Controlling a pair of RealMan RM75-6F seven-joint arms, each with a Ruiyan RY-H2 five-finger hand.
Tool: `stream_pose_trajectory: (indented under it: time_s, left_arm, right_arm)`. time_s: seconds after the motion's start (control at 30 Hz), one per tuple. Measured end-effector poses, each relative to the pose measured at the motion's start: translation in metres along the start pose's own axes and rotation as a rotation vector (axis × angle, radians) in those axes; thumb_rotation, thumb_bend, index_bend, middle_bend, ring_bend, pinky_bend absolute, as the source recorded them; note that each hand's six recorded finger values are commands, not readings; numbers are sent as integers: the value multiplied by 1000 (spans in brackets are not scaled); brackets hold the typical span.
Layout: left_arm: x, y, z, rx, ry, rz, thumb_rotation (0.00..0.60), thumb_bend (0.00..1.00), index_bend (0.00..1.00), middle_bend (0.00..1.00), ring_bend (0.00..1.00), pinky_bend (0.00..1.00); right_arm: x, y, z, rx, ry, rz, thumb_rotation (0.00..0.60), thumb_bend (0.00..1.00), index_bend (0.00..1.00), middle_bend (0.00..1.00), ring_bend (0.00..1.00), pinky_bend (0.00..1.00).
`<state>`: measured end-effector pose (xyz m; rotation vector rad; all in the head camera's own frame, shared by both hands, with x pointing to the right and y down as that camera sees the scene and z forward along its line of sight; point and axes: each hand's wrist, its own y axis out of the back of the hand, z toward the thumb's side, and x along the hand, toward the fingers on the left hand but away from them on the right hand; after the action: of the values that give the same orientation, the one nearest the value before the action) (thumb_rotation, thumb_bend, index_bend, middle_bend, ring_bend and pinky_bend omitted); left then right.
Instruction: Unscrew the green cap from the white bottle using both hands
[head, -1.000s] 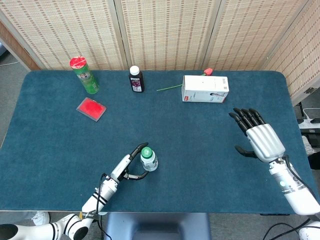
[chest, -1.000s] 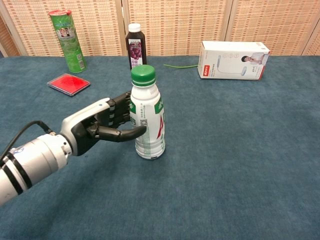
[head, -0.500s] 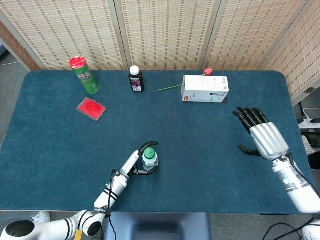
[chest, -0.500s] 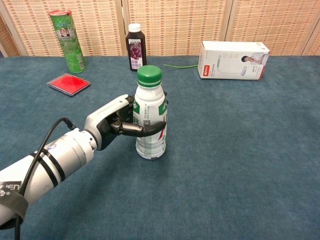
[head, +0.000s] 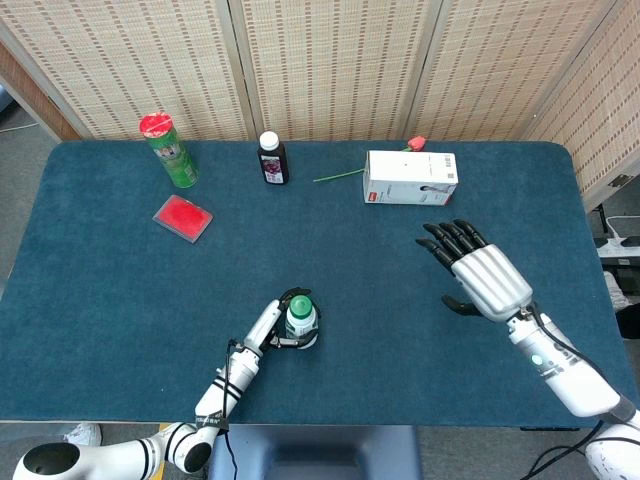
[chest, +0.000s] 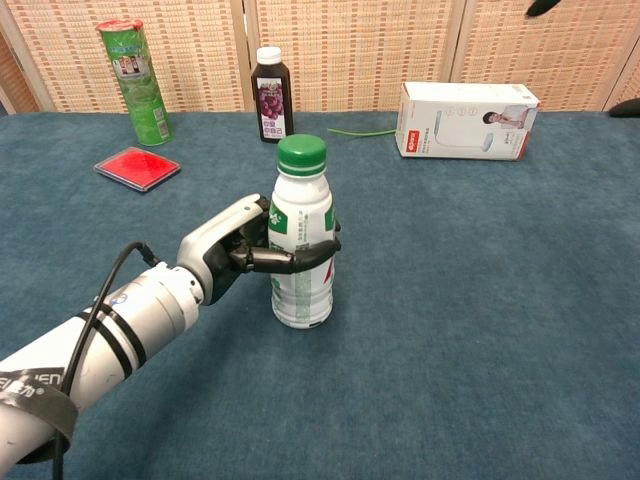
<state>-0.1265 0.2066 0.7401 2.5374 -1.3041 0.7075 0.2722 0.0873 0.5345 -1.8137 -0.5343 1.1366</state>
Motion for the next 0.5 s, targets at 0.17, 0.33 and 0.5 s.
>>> stream_pose_trajectory:
  time_s: [0.17,0.33,0.5]
  left_arm:
    - [0,-1,1,45,0,5,600,692,646,642,144,0]
    - [-2,-3,1,75,-3,11,600,691,651,646,151,0]
    - [-2,-3,2,73,-2,12,600,691,651,646,150,0]
  right_arm:
    - [-16,-1,33,19,102,63,600,175,265,0,0,0]
    - [-30,1,67,45,198,128,600,178,278,0,0,0]
    - [-40,-3,83,60,221,170,600,178,278,0,0,0]
